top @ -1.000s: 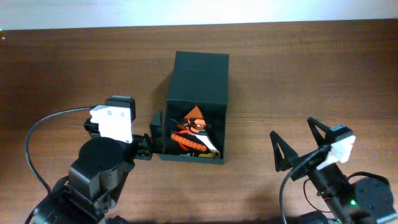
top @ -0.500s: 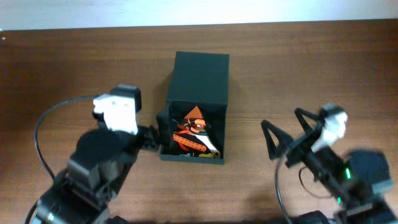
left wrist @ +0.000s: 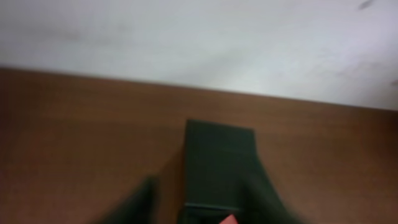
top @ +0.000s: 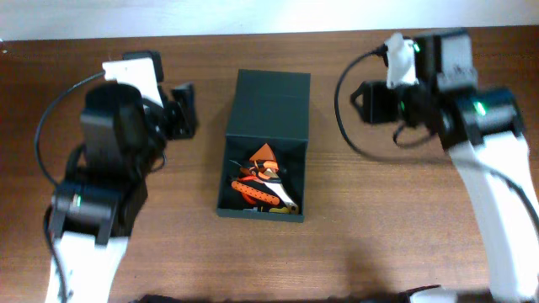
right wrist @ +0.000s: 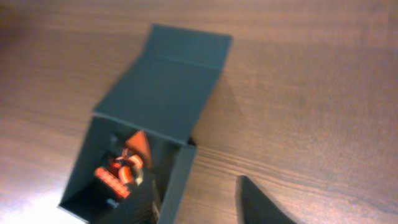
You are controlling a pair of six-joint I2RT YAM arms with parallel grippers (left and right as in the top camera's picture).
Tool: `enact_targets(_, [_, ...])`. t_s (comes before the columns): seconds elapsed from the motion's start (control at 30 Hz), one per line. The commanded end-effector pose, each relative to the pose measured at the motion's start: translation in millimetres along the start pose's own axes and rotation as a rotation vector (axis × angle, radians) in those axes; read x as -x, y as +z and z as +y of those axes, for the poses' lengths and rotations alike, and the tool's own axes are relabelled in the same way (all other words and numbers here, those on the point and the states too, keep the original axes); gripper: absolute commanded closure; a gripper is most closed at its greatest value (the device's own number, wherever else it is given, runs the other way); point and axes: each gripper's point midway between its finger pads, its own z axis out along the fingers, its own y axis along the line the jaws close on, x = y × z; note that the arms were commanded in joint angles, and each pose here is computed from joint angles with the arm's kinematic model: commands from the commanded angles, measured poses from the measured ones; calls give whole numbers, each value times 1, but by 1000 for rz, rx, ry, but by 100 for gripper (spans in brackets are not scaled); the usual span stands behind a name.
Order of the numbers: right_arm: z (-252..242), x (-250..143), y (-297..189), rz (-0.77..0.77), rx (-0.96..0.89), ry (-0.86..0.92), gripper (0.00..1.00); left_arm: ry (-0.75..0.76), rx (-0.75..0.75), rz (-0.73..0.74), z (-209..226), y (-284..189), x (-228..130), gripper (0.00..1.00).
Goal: Pack container
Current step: 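Grip the box lid edges with both grippers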
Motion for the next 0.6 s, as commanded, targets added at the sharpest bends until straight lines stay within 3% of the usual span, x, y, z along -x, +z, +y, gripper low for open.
enact_targets(0.0, [-22, -2, 32, 80, -27, 30, 66, -78, -78, 110, 3, 33, -14, 98])
enact_targets(0.07, [-27, -10, 54, 146, -12, 54, 74, -115, -104, 177, 8, 52, -27, 98])
enact_targets(0.13, [-31, -18, 70, 196, -4, 73, 93, -144, -136, 243, 9, 70, -41, 98])
enact_targets(0.17, [-33, -22, 78, 220, -3, 81, 96, -157, -147, 278, 11, 80, -49, 98])
enact_targets(0.57, [-44, -57, 142, 408, 12, 213, 96, -446, -84, 641, 32, 173, -158, 98])
